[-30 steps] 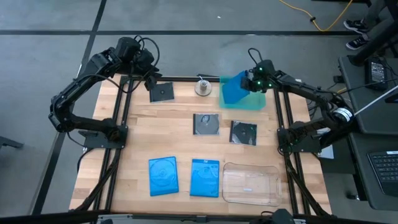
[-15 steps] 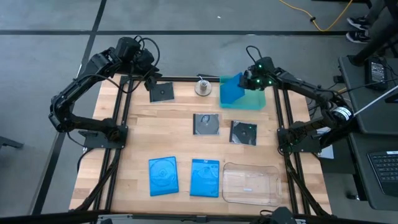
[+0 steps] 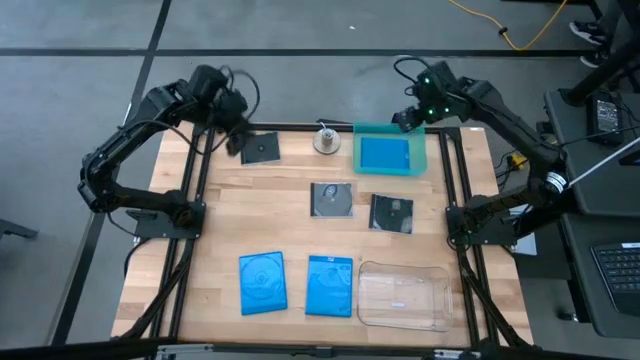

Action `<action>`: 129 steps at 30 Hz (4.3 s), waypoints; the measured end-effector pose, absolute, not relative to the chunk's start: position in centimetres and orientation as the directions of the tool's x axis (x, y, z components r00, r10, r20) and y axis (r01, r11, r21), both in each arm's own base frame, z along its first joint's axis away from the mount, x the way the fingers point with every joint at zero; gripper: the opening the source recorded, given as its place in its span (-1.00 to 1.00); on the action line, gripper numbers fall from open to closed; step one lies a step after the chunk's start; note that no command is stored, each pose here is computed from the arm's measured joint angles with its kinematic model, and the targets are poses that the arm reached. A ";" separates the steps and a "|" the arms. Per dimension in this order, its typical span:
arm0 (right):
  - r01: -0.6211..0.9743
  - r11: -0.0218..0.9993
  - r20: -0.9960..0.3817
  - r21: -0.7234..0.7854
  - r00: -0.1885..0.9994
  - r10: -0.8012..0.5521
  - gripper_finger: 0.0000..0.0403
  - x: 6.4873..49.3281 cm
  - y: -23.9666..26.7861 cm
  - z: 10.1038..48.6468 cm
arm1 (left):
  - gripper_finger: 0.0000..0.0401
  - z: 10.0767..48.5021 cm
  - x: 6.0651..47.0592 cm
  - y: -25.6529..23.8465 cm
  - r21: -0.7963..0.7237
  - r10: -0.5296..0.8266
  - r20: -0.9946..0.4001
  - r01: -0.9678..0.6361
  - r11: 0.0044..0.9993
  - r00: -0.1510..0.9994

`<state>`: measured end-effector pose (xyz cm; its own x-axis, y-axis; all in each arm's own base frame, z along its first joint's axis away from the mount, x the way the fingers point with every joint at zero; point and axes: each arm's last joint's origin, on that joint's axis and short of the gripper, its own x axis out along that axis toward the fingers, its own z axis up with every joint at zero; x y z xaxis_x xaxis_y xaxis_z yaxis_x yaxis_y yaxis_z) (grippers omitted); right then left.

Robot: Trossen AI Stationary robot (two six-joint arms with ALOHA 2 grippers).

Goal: Pick & place jewel cases by type
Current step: Put the left blue CD case into the blue bin

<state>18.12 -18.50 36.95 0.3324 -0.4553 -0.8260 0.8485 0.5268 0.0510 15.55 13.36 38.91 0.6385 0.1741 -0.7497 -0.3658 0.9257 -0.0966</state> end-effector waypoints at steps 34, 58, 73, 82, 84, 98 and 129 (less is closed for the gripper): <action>0.386 0.909 -0.512 -0.159 0.754 -0.410 -0.93 28.3 -11.0 29.3 | -0.99 15.8 20.6 -6.3 -0.550 -0.536 -0.738 0.094 0.830 0.410; 0.260 0.964 -0.587 -0.056 0.772 -0.242 -0.97 28.5 -9.9 28.4 | -0.99 11.7 21.3 5.7 -0.322 -0.253 -0.908 -0.171 0.931 0.333; 0.095 0.984 -0.584 0.151 0.811 0.011 -0.95 33.9 -9.7 22.4 | -0.99 13.1 19.4 9.8 -0.127 -0.151 -0.975 0.154 0.980 0.160; 0.028 0.990 -0.577 0.137 0.815 0.056 -0.95 38.3 -10.6 22.0 | -0.99 15.0 21.0 9.4 -0.082 -0.116 -0.984 0.233 0.969 0.134; 0.009 0.993 -0.584 0.116 0.809 0.060 -0.95 39.4 -10.9 22.5 | -0.98 17.2 21.5 9.5 -0.085 -0.116 -0.984 0.221 0.972 0.135; -0.145 0.989 -0.696 0.017 0.708 0.116 -0.97 42.4 -11.7 18.2 | -0.92 25.4 16.3 6.8 -0.387 -0.121 -0.867 -0.500 0.774 0.483; -0.302 0.950 -0.790 0.074 0.563 0.240 -0.95 47.1 -11.5 13.1 | 0.18 12.2 12.6 1.5 -0.507 0.053 -0.855 -0.853 0.122 0.515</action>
